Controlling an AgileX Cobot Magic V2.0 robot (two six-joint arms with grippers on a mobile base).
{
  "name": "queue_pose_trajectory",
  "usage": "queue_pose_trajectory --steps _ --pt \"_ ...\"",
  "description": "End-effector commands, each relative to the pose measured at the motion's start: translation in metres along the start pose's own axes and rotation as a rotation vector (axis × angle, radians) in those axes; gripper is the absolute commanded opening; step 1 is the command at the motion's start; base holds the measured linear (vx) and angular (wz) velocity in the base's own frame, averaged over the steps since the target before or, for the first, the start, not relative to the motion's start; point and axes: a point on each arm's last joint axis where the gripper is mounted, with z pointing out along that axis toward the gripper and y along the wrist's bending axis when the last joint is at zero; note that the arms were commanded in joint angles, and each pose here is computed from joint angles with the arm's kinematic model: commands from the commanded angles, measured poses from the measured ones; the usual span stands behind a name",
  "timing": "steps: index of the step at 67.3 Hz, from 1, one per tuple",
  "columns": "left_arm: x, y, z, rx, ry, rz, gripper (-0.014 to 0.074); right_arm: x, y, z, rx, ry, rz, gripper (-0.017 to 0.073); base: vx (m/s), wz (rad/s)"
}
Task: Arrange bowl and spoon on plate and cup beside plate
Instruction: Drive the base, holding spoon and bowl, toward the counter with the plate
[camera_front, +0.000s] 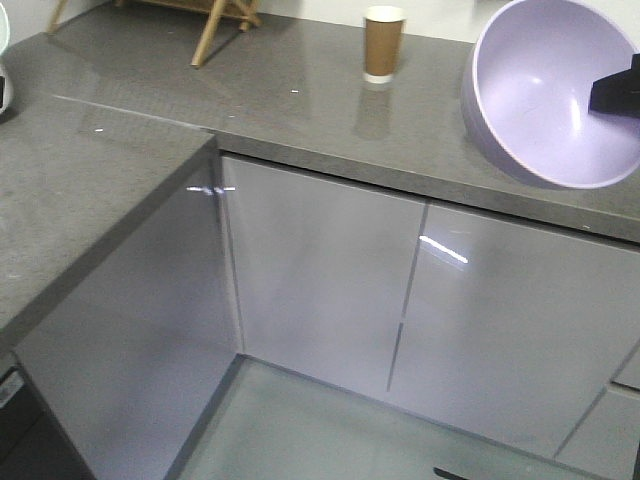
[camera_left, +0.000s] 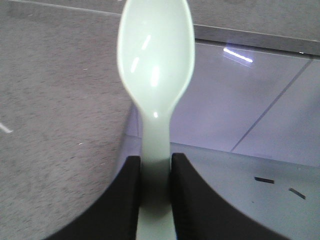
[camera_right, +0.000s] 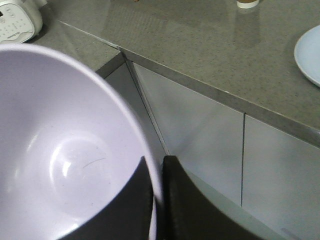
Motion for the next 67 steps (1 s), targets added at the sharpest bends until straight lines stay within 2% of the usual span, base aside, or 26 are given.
queue_pose_trajectory --steps 1,40,67 --pt "-0.0108 -0.0047 -0.0157 0.012 -0.108 -0.002 -0.0008 -0.0121 0.0084 -0.0132 -0.011 -0.100 -0.004 -0.0006 -0.07 -0.41" --pt "-0.0108 -0.0047 -0.0157 0.012 -0.108 -0.002 -0.0008 -0.0121 0.0084 -0.0132 -0.011 -0.100 -0.004 -0.0006 -0.07 -0.33" --pt "-0.0108 -0.0047 -0.0157 0.012 -0.108 -0.002 -0.0008 -0.0121 0.0084 -0.0132 -0.011 -0.100 -0.004 -0.0006 -0.01 -0.07"
